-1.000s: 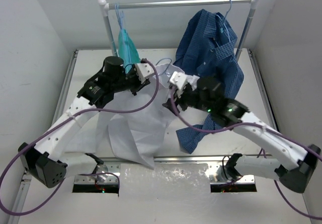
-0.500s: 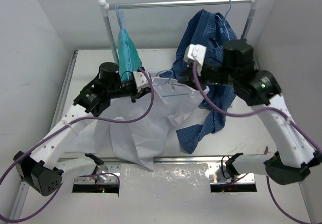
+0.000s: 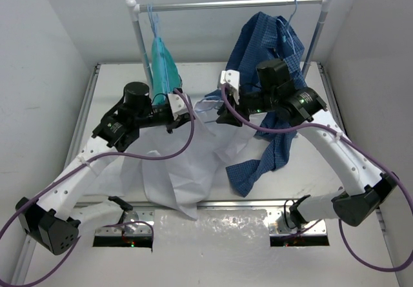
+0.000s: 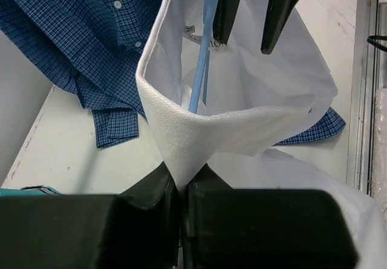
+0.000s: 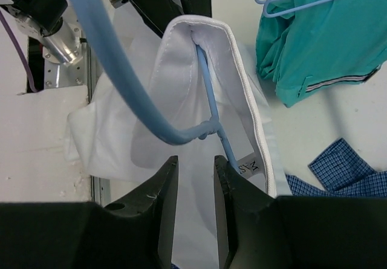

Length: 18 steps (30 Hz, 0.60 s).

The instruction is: Place the shirt on the hanger

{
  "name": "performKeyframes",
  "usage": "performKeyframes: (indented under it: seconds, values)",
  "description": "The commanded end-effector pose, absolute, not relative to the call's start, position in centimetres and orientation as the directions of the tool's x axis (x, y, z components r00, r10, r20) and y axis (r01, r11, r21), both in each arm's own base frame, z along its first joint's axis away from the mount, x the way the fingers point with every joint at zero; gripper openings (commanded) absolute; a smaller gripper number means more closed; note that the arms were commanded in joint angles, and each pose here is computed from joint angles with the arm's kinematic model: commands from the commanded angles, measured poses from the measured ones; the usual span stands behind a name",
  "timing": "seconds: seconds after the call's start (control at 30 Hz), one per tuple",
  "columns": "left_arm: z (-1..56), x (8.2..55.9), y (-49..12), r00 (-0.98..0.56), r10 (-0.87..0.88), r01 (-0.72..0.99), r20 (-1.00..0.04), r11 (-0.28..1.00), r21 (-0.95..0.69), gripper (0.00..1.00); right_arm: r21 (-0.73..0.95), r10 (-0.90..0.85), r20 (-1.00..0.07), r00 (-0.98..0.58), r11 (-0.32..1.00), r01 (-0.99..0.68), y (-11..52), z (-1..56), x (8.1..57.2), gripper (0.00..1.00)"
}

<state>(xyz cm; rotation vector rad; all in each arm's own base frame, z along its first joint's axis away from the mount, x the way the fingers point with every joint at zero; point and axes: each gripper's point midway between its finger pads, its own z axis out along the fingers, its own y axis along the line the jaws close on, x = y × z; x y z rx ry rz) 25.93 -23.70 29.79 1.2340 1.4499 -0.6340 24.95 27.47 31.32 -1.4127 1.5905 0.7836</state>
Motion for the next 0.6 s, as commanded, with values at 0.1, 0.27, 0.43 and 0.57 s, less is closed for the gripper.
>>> performKeyframes:
  seconds: [0.1, 0.27, 0.43, 0.57]
  values:
    - [31.9, 25.2, -23.8, 0.198, 0.286, 0.909, -0.938, 0.304, 0.285, 0.00, -0.140, -0.354, -0.931, 0.089, 0.118, -0.983, 28.1, 34.9, 24.0, 0.30]
    - [31.8, 25.2, -23.9, 0.196, 0.280, 0.912, -0.940, 0.299, 0.280, 0.00, -0.159, -0.397, -0.913, 0.090, 0.146, -0.976, 27.1, 34.6, 23.9, 0.30]
    - [32.0, 24.9, -24.1, 0.199, 0.266, 0.919, -0.943, 0.284, 0.274, 0.00, -0.153, -0.401, -0.913, 0.079, 0.155, -0.976, 27.4, 33.8, 24.6, 0.33]
    - [32.1, 24.7, -24.2, 0.196, 0.261, 0.922, -0.945, 0.280, 0.268, 0.00, -0.154, -0.392, -0.917, 0.080, 0.161, -0.975, 28.0, 33.6, 25.4, 0.36]
